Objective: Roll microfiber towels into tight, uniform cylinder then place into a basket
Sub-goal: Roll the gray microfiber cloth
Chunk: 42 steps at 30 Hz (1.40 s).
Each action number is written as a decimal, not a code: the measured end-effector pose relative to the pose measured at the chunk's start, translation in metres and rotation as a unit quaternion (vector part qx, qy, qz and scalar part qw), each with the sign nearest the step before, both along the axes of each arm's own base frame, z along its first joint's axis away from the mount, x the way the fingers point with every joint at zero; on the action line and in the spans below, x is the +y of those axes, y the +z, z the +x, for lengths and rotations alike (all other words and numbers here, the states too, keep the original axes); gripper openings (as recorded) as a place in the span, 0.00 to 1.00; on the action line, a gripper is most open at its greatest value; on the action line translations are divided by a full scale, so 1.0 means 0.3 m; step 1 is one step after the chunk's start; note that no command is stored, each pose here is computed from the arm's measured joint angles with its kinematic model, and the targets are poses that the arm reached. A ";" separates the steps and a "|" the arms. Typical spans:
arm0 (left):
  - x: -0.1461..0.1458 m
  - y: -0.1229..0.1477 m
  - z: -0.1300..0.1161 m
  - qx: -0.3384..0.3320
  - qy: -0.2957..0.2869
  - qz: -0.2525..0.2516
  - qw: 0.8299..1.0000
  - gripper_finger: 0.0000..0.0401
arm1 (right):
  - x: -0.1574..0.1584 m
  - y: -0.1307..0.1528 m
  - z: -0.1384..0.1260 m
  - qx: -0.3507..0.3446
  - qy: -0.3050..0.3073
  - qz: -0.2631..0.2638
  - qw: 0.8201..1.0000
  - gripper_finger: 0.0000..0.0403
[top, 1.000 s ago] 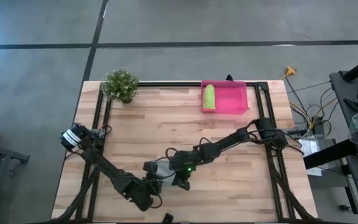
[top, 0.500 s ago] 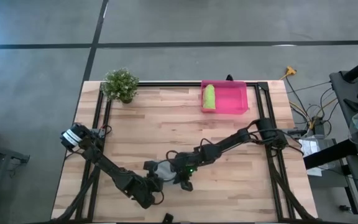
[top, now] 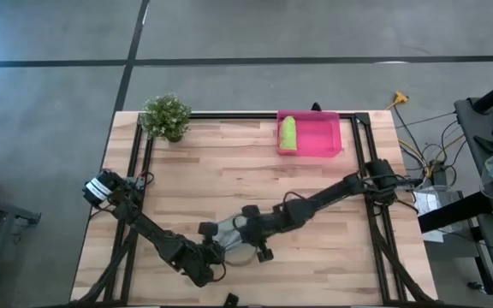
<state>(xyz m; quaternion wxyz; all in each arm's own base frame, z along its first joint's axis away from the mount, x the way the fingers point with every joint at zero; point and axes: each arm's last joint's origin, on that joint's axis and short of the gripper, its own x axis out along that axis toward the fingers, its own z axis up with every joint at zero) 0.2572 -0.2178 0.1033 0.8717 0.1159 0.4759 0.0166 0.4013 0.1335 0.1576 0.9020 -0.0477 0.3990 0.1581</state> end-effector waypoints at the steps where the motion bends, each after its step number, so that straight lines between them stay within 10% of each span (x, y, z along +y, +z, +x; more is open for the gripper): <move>1: 0.000 0.001 0.000 -0.001 0.003 -0.002 1.000 0.01 | 0.020 0.011 -0.009 -0.014 0.012 -0.028 0.999 0.03; 15: -0.018 0.006 -0.010 -0.001 -0.006 -0.015 1.000 0.00 | 0.162 0.045 -0.092 -0.076 0.017 -0.267 0.961 0.03; 26: -0.030 -0.003 -0.035 0.014 -0.021 -0.019 1.000 0.00 | 0.341 0.046 -0.167 -0.141 0.104 -0.330 0.928 0.03; 36: -0.028 0.019 -0.037 0.008 -0.023 -0.027 0.999 0.00 | 0.381 -0.166 -0.196 -0.072 0.188 -0.557 0.806 0.03; 42: -0.028 0.045 -0.038 -0.001 -0.031 -0.032 0.999 0.00 | 0.387 -0.160 -0.195 -0.069 0.268 -0.608 0.744 0.03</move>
